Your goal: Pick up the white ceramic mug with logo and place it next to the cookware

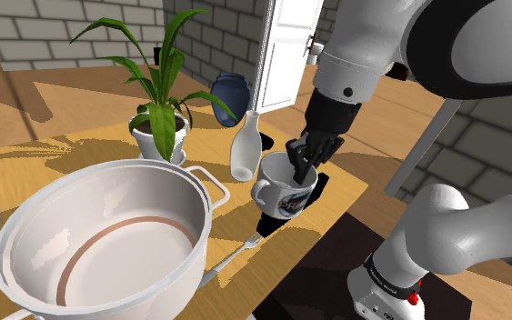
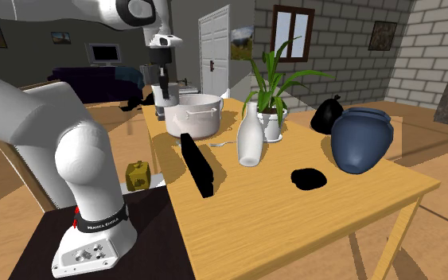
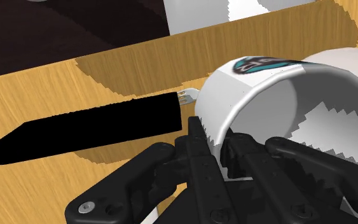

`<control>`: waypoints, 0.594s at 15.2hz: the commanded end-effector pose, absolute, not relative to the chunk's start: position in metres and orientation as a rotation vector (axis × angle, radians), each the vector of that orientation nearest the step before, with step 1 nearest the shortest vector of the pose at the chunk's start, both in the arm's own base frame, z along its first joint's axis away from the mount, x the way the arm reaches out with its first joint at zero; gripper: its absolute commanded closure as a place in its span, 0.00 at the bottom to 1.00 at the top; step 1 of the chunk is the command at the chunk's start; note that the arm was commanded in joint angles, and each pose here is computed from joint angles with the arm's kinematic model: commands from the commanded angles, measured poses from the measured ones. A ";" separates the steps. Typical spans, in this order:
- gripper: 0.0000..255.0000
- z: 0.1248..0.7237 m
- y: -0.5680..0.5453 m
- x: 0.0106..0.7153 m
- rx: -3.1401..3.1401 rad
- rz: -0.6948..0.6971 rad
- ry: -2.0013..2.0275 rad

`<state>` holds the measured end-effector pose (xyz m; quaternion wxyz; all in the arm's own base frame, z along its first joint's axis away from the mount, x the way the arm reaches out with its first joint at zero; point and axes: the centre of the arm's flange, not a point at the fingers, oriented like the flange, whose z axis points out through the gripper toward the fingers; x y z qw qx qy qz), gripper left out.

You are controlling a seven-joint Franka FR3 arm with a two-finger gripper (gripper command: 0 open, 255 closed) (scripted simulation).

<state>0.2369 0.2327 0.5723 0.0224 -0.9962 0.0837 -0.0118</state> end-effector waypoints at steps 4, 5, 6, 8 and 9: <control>1.00 0.547 0.232 0.237 -3.085 -0.037 0.259; 1.00 0.542 0.232 0.237 -3.085 -0.037 0.259; 1.00 0.536 0.232 0.237 -3.085 -0.037 0.259; 1.00 0.526 0.232 0.237 -3.085 -0.037 0.259; 1.00 0.520 0.232 0.237 -3.085 -0.037 0.259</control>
